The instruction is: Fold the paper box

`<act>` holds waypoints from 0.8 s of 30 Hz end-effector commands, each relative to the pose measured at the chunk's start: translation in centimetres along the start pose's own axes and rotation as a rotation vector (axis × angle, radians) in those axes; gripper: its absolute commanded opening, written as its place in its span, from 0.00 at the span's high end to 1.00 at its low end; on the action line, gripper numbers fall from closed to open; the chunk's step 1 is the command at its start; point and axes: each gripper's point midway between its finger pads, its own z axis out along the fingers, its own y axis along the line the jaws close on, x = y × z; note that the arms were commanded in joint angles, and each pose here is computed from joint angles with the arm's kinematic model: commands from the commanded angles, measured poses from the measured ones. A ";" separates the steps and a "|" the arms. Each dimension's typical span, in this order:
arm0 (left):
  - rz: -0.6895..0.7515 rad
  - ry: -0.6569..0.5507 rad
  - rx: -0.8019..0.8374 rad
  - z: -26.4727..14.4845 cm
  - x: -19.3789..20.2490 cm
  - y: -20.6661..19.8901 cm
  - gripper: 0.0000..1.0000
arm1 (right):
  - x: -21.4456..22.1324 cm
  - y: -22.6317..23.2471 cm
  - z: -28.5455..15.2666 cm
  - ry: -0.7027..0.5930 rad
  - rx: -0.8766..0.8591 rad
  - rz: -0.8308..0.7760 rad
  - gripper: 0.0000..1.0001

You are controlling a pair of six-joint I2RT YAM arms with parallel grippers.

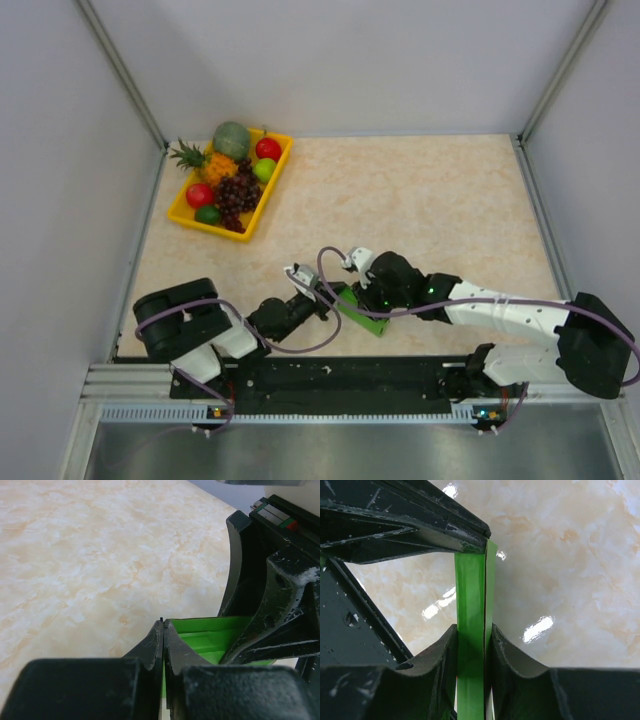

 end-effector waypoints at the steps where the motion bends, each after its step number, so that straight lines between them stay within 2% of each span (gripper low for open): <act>1: 0.039 -0.067 -0.018 -0.4 0.0 0.8 1.00 | -3.2 0.6 -0.8 -0.134 -0.043 -0.060 0.73; 5: 0.043 -0.020 -0.032 0.0 1.8 1.2 1.00 | -2.9 0.5 -0.6 -0.122 -0.046 -0.060 0.74; 16: 0.024 -0.007 -0.078 -1.6 2.2 1.7 1.00 | -2.7 -0.4 -0.8 -0.137 -0.025 -0.030 0.73; 21: 0.000 0.004 -0.100 -2.1 2.8 1.5 1.00 | -3.6 -1.4 -1.6 -0.167 0.010 -0.005 0.67; 22: 0.006 -0.001 -0.108 -2.1 2.7 1.4 1.00 | -3.6 -1.5 -1.6 -0.167 0.017 0.011 0.64; 23: 0.013 -0.006 -0.110 -2.0 2.6 1.4 1.00 | -3.4 -1.5 -1.7 -0.157 0.023 0.027 0.56; 24: 0.014 -0.009 -0.116 -2.0 2.5 1.5 1.00 | -3.8 -1.4 -1.9 -0.157 0.022 0.041 0.53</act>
